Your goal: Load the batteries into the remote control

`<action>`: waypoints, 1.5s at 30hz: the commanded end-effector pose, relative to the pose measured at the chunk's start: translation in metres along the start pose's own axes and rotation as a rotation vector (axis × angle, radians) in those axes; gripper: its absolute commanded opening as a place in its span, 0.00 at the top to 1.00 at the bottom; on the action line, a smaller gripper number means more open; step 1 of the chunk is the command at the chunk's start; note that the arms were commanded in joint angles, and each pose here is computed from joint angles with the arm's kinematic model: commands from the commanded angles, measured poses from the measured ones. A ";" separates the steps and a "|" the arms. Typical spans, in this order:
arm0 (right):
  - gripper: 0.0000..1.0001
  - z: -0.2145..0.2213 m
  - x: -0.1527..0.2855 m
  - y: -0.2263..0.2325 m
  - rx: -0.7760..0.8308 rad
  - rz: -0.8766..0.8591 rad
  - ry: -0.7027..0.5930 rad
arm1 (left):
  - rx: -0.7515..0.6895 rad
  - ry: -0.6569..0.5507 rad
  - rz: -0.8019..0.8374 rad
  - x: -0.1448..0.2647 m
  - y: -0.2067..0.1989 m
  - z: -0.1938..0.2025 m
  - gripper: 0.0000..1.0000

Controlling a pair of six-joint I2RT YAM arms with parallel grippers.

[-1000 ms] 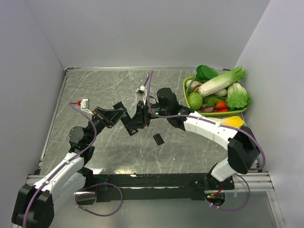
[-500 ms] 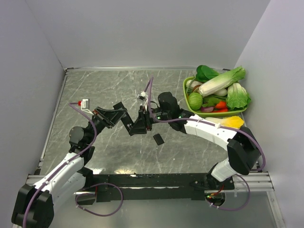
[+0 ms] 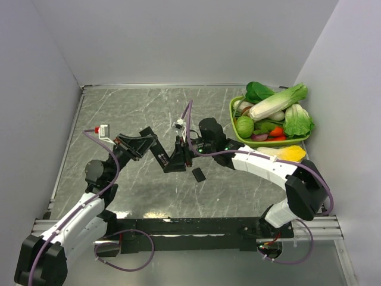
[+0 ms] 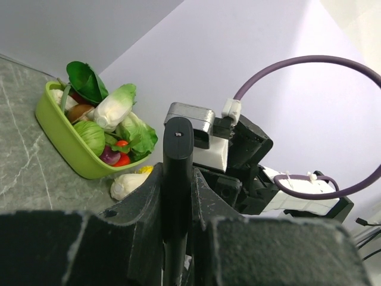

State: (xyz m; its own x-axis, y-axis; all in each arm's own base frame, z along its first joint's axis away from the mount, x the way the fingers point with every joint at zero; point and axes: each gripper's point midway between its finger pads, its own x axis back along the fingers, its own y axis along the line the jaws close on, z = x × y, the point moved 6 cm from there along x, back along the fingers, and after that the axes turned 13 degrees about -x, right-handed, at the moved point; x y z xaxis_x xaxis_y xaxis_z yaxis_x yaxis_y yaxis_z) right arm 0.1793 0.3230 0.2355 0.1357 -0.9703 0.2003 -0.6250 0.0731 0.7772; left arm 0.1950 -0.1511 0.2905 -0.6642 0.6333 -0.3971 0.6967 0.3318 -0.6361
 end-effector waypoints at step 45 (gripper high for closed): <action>0.30 0.042 0.002 -0.083 0.078 0.641 0.153 | -0.242 0.075 -0.886 0.057 0.125 0.024 0.99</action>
State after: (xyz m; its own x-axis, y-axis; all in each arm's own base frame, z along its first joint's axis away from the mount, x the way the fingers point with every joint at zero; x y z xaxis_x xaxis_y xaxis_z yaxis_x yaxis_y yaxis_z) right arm 0.1979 0.2819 0.1485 -0.1678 -0.7331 0.6591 -0.5760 0.6155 0.5379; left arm 0.2440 -0.1093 0.1651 -0.9475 0.2390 0.2125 0.0610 0.7873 -0.6135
